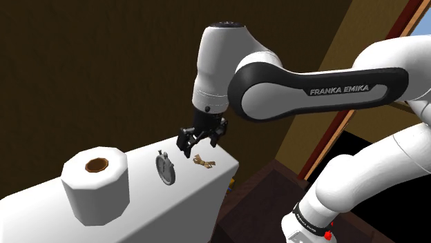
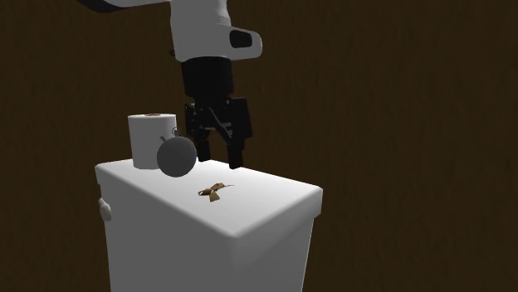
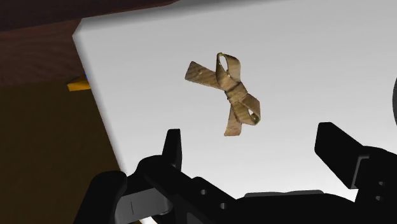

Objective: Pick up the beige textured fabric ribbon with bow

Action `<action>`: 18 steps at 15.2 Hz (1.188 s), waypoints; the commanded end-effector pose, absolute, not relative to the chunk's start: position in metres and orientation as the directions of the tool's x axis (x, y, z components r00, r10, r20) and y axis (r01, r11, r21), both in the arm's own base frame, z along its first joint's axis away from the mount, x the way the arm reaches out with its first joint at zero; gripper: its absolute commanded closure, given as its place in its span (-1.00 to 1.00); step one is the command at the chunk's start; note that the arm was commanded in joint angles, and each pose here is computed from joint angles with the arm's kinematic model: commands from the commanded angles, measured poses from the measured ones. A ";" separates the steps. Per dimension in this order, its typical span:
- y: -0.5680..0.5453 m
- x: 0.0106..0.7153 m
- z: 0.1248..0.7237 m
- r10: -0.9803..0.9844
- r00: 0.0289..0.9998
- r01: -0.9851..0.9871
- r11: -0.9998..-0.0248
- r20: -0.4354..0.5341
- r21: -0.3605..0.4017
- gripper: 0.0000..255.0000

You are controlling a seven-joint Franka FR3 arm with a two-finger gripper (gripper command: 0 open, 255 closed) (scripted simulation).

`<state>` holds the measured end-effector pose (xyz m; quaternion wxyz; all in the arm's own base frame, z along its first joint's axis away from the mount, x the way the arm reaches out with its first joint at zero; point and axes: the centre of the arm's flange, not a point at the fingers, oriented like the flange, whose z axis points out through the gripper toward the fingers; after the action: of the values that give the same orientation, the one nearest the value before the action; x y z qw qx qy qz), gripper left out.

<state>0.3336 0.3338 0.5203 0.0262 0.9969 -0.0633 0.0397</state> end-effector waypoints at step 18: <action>0.337 0.334 0.491 -0.126 0.989 -0.130 -0.990 0.083 0.047 1.00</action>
<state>0.3349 0.3388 0.4919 0.0236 0.9968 -0.0633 0.0433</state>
